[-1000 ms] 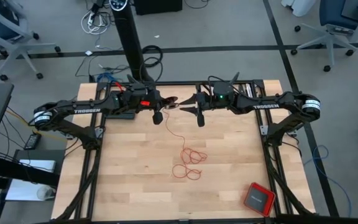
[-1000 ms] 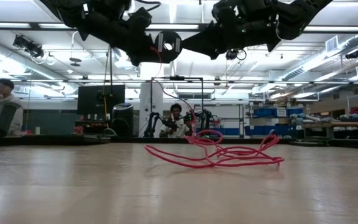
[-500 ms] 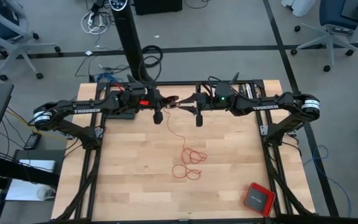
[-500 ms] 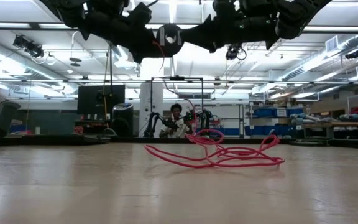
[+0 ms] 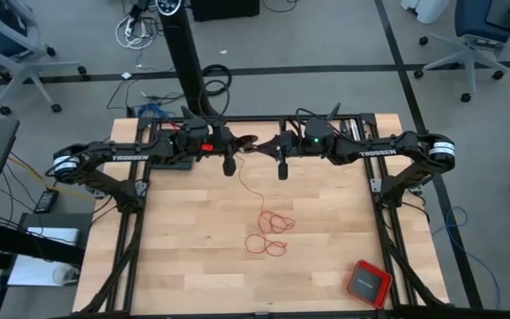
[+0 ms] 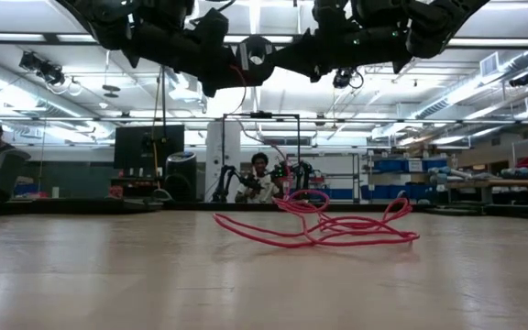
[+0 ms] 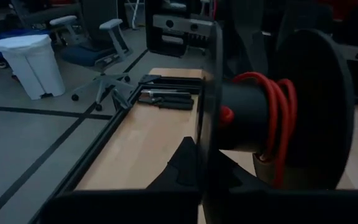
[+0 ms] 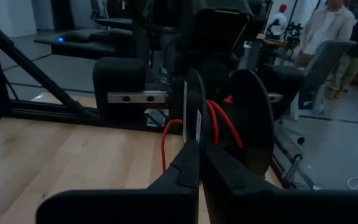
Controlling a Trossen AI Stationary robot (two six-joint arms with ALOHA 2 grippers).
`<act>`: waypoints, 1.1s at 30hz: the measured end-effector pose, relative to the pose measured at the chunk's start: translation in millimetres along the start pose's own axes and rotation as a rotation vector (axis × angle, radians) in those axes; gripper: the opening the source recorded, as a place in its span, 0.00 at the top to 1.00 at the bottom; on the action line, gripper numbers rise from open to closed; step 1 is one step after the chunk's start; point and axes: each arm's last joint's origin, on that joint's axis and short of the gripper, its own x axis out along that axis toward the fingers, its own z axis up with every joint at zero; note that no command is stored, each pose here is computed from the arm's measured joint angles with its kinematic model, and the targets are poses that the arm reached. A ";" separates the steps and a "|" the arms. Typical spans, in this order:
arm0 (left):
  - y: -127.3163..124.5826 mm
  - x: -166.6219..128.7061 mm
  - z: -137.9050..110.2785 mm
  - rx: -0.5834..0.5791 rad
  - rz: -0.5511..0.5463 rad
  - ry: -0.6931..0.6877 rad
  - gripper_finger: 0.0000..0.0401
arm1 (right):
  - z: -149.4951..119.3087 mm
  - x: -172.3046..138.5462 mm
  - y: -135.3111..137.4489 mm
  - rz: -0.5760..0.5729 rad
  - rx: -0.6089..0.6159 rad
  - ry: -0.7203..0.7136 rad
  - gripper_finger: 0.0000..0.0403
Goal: Coil cords
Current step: Coil the red wire onto the spool
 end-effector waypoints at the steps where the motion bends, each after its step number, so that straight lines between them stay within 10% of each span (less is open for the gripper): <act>1: -0.1 -1.0 0.0 0.003 0.000 0.007 1.00 | -0.4 -0.1 -0.4 0.001 0.002 0.003 0.99; 15: 7.1 -6.5 -5.0 0.058 0.161 0.100 0.64 | -9.8 -3.0 -8.2 -0.031 0.029 0.096 1.00; 33: 13.6 -16.8 0.0 -0.023 0.191 0.096 0.62 | -21.1 -9.6 -19.0 0.050 0.056 0.183 1.00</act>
